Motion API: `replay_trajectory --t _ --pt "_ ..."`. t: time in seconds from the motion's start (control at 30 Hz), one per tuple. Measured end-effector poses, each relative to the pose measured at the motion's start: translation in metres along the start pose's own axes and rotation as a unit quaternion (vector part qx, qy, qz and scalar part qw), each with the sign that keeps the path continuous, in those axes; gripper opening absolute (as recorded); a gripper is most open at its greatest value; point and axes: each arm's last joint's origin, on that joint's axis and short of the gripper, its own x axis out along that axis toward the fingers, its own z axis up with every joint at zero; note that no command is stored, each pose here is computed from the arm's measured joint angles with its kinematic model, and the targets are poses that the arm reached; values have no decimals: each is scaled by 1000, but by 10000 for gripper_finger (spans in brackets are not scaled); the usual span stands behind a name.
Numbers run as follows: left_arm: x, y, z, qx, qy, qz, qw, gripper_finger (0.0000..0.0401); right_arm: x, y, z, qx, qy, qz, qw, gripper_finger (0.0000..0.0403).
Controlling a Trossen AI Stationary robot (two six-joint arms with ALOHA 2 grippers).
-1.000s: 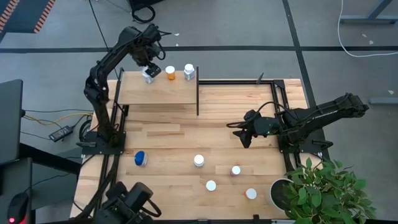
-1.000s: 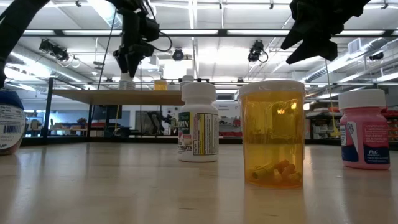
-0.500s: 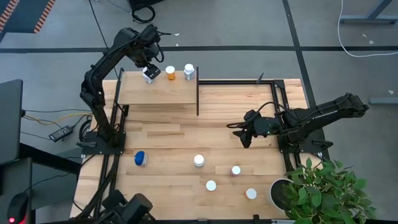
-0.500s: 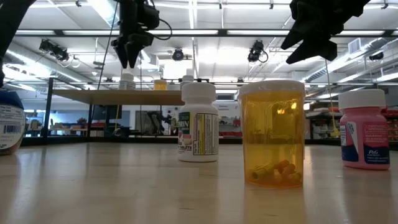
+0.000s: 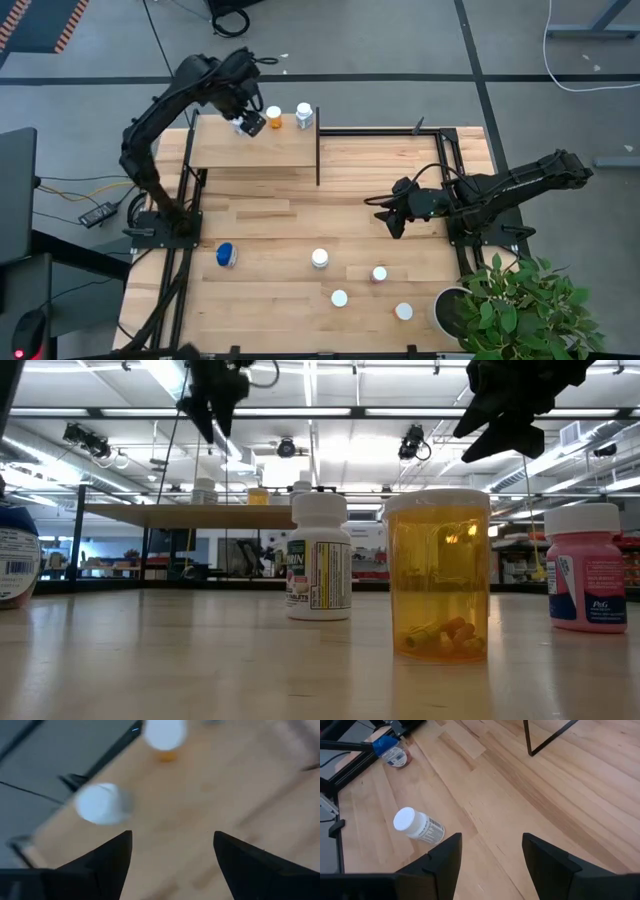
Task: Pick and place medicine bottles onto shelf by color
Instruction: Put the blue pill bottle on the shelf
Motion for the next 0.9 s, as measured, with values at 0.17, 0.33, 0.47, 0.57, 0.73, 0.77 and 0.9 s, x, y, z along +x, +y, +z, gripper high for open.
replay_trajectory --t 0.17,0.33,0.47,0.57,0.73,0.77,0.9 --pt "-18 -24 -24 -29 -7 -46 998 264 0 0 0 -1 0 0 1000 216" --pt "-8 -48 -66 -53 69 -103 991 246 0 1 -1 -8 16 15 1000 216" --pt "-6 -67 -107 -69 125 -131 981 248 0 2 -2 -21 33 32 999 216" --pt "-8 -79 -135 -78 145 -128 978 256 -1 3 -3 -43 37 37 998 216" --pt "0 -103 -180 -105 210 -101 967 277 -2 5 -7 -85 42 43 995 216" --pt "5 -108 -187 -109 223 -88 965 282 -2 5 -7 -86 42 43 994 216" --pt "23 -122 -210 -130 258 -47 956 306 -2 5 -7 -91 35 38 995 216"
